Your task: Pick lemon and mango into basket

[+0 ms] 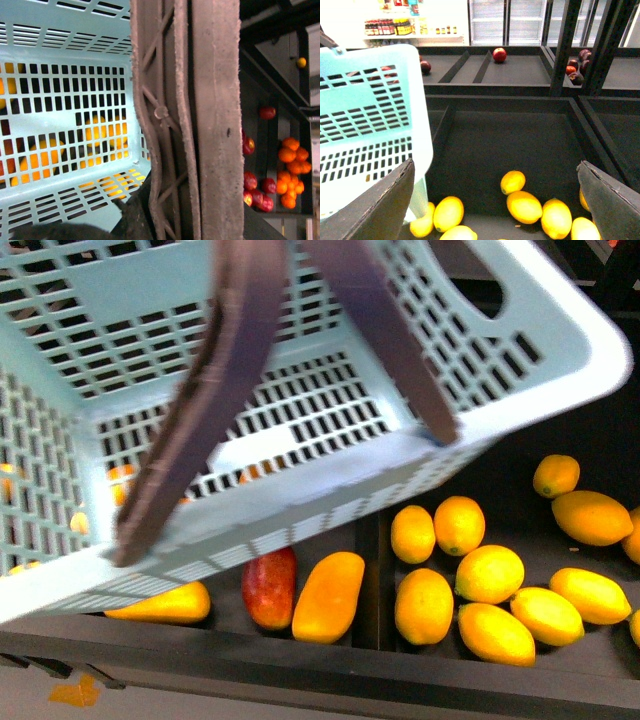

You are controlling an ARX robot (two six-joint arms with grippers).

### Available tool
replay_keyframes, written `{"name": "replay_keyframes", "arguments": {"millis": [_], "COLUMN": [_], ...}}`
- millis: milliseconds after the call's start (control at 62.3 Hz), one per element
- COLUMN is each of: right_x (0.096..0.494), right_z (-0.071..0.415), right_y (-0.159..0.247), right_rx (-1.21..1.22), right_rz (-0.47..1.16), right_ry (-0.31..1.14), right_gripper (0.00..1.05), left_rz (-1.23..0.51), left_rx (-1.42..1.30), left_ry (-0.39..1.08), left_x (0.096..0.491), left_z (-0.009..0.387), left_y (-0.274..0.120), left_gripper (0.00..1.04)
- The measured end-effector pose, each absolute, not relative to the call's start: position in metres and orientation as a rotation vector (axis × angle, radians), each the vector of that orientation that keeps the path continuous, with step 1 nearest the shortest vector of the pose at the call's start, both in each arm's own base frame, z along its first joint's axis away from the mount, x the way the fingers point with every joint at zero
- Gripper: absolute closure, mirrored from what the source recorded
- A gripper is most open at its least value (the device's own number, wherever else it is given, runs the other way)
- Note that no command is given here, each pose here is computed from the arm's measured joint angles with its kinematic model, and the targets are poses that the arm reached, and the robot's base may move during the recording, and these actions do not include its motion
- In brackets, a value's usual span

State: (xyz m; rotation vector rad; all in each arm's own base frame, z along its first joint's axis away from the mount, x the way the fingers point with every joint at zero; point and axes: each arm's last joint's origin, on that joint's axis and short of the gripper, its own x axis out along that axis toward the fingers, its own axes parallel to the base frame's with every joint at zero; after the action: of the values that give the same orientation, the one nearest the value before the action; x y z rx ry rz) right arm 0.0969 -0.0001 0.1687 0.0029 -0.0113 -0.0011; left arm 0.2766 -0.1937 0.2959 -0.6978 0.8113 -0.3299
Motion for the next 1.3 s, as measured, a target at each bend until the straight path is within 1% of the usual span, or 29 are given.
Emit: {"name": "replay_keyframes", "arguments": {"millis": [48,128,433,449,514,546,610,690,819,931,995,1075,1188,1300], "right_x": [0.097,0.097,0.097,0.097,0.098,0.099,0.103,0.113,0.140,0.184,0.213,0.246,0.270,0.289], "right_z": [0.169,0.169,0.169,0.168,0.167,0.164,0.160,0.160,0.159,0.154,0.142,0.112,0.069,0.044], "right_y": [0.000,0.000,0.000,0.000,-0.003,-0.005,-0.008,-0.014,-0.030,-0.051,-0.062,-0.069,-0.067,-0.062], "right_rx": [0.002,0.003,0.003,0.009,0.086,0.111,0.157,0.176,0.202,0.239,0.255,0.272,0.327,0.385], "right_rz": [-0.001,-0.001,-0.004,-0.011,-0.108,-0.135,-0.167,-0.200,-0.264,-0.304,-0.326,-0.356,-0.367,-0.382], "right_ry": [-0.011,-0.011,-0.009,0.004,0.198,0.271,0.333,0.330,0.336,0.370,0.433,0.585,0.765,0.829], "right_gripper": [0.09,0.09,0.09,0.09,0.09,0.09,0.09,0.09,0.09,0.09,0.09,0.09,0.09,0.09], "left_rz": [-0.357,-0.374,-0.332,-0.333,-0.336,-0.336,-0.342,-0.348,-0.351,-0.347,-0.340,-0.339,-0.347,-0.350], "left_rx": [-0.689,-0.690,-0.684,-0.683,-0.683,-0.684,-0.684,-0.687,-0.689,-0.687,-0.685,-0.682,-0.685,-0.685], "left_ry": [0.831,0.842,0.810,0.810,0.811,0.812,0.814,0.818,0.820,0.817,0.812,0.811,0.816,0.818], "left_x": [0.274,0.272,0.276,0.276,0.276,0.276,0.275,0.275,0.275,0.275,0.275,0.275,0.275,0.275], "left_z": [0.294,0.294,0.295,0.295,0.295,0.295,0.296,0.296,0.296,0.296,0.296,0.296,0.296,0.296], "left_y": [-0.202,-0.204,-0.200,-0.200,-0.200,-0.200,-0.200,-0.200,-0.201,-0.201,-0.200,-0.200,-0.201,-0.201], "left_gripper": [0.90,0.90,0.90,0.90,0.90,0.90,0.90,0.90,0.90,0.90,0.90,0.90,0.90,0.90]}}
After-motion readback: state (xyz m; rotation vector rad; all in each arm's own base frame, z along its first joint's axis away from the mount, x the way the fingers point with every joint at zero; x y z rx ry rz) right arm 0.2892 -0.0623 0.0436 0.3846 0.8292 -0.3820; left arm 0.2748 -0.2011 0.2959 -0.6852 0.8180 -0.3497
